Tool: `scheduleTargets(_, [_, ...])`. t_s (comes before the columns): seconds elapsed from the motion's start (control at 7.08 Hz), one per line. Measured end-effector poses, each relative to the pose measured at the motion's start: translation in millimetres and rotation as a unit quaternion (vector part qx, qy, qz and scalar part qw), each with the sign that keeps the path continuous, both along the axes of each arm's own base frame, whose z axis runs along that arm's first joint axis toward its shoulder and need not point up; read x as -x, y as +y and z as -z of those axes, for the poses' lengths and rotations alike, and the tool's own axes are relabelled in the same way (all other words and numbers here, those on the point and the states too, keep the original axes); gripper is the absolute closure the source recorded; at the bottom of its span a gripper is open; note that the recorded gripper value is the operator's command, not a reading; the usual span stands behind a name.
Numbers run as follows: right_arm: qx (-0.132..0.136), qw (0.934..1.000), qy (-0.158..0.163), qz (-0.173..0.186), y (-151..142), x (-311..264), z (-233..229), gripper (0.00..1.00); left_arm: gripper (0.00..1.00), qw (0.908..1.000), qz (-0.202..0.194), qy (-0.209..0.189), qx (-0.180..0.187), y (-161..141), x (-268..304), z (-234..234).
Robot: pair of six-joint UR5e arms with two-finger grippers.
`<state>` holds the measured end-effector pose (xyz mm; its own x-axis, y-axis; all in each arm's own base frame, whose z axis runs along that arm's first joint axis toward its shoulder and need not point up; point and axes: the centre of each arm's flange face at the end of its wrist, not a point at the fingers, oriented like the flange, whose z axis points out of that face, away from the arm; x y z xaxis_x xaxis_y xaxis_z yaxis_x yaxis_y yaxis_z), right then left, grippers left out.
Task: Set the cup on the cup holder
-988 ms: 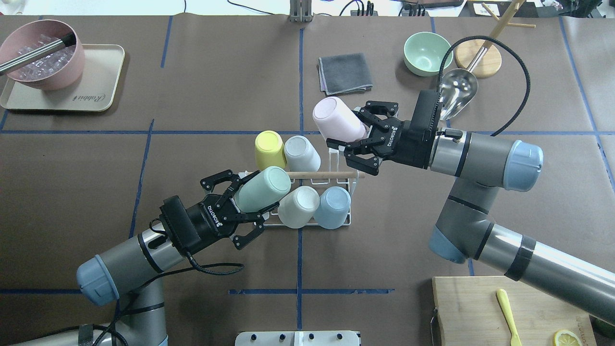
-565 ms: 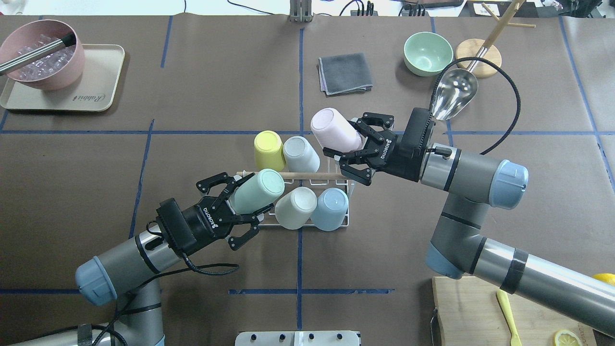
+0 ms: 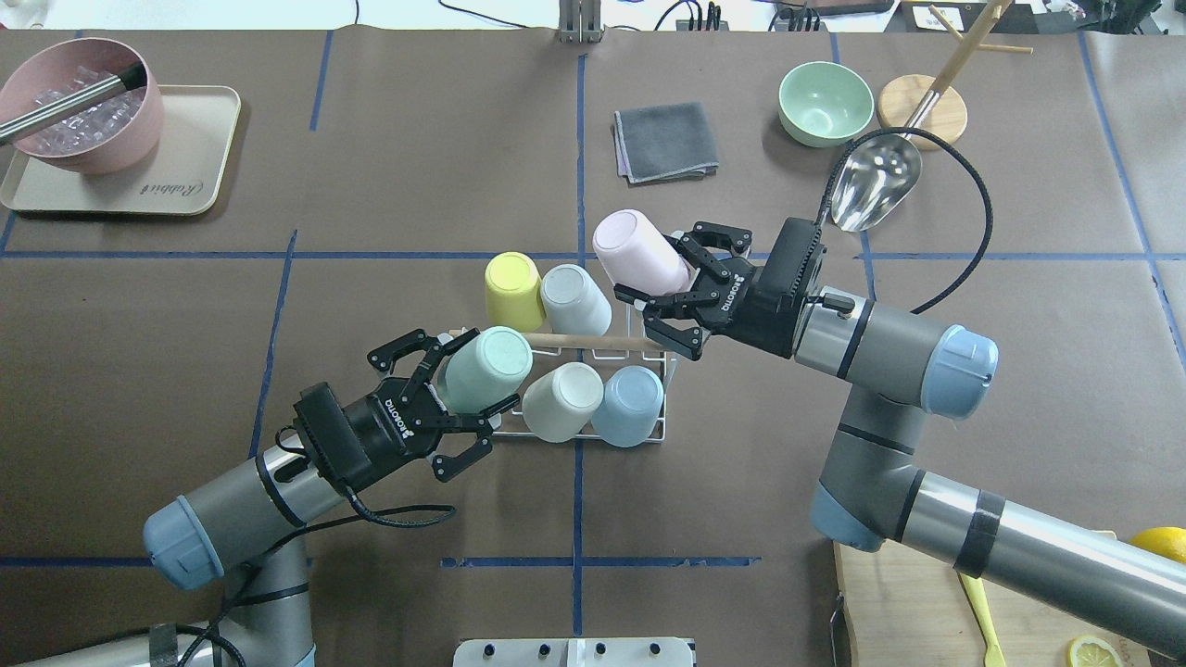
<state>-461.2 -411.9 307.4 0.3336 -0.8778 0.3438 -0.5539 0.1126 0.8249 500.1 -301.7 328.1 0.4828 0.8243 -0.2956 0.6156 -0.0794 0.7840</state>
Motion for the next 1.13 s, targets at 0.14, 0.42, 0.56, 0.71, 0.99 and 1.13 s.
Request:
scheduleTargets(0.14, [0.003, 1.0, 0.002, -0.001, -1, 2, -3, 0.87, 0.0, 1.0, 0.002, 0.002, 0.001, 0, 0, 0])
scheduleTargets(0.42, [0.006, 1.0, 0.005, 0.005, 3, 9, -5, 0.87, 0.0, 1.0, 0.005, 0.005, 0.003, -1, 1, 1])
scheduleTargets(0.56, [0.006, 0.9999, 0.005, 0.009, 7, 12, -5, 0.87, 0.0, 1.0, 0.006, 0.007, 0.003, -1, 3, 2])
scheduleTargets(0.71, [0.006, 0.9999, 0.005, 0.013, 11, 15, -5, 0.85, 0.0, 0.9999, 0.009, 0.01, 0.003, -3, 6, 5])
scheduleTargets(0.99, [0.006, 0.9998, 0.006, 0.017, 15, 18, -6, 0.83, 0.0, 0.9993, 0.027, 0.027, -0.001, -19, 28, 18])
scheduleTargets(1.13, [0.006, 0.9998, 0.007, 0.017, 14, 18, -6, 0.83, 0.0, 0.9988, 0.038, 0.032, -0.002, -29, 38, 23])
